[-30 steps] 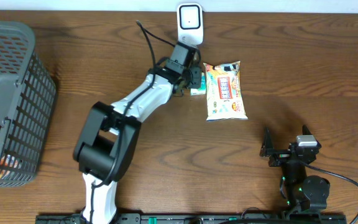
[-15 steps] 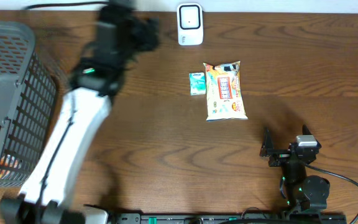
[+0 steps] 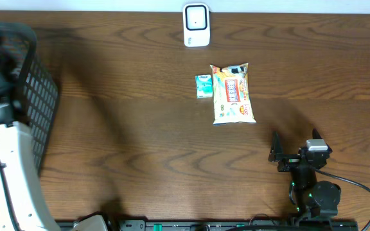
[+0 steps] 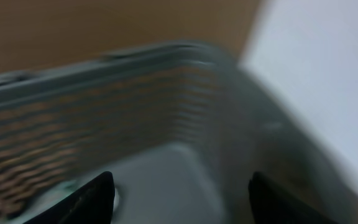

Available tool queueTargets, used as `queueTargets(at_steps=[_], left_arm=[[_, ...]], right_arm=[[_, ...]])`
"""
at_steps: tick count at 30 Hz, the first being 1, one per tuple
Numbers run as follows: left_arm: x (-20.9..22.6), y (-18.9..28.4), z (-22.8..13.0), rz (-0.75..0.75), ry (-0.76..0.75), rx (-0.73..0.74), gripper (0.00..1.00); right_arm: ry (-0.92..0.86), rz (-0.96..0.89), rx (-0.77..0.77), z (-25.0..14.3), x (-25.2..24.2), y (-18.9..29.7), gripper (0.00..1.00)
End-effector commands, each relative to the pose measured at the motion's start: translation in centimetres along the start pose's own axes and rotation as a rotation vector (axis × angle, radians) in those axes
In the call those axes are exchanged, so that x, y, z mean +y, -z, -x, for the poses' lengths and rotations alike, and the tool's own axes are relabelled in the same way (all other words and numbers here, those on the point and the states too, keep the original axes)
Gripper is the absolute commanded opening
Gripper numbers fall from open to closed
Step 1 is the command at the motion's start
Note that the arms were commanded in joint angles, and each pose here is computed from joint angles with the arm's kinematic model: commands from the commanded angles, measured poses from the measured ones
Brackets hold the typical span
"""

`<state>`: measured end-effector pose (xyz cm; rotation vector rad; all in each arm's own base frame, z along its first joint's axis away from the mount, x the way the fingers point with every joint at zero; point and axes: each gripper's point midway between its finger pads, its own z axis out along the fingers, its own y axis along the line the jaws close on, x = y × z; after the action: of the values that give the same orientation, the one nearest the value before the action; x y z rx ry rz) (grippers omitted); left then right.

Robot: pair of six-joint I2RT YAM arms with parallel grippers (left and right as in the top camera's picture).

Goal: Scan the item barcode
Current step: 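Move the left gripper back into the grey basket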

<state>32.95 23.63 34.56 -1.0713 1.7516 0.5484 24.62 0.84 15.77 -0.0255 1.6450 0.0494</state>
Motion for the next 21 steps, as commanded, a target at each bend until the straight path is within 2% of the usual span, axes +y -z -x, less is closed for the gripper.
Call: queueTargets(at_steps=[1,5,12,16,21], left_arm=[[5.9,-1.6,0.7,0.179,0.029,0.006,0.68],[10.0,-3.3,-0.7,0.229,0.066,0.098,0.68],[11.6,-7.6,-6.7,0.054,0.188,0.398,0.68],[14.4,-9.1,-11.0,0.146,0.204,0.559,0.68],[15.7,-10.2,-15.3,0.201,0.206,0.713,0.68]], right_arm=[[0.011,-0.004,0.002,-0.1,0.0,0.0,0.99],[0.011,-0.004,0.002,-0.1,0.0,0.0,0.99],[0.011,-0.004,0.002,-0.1,0.0,0.0,0.99],[0.011,-0.004,0.002,-0.1,0.0,0.0,0.99],[0.011,-0.004,0.002,-0.1,0.0,0.0,0.99]])
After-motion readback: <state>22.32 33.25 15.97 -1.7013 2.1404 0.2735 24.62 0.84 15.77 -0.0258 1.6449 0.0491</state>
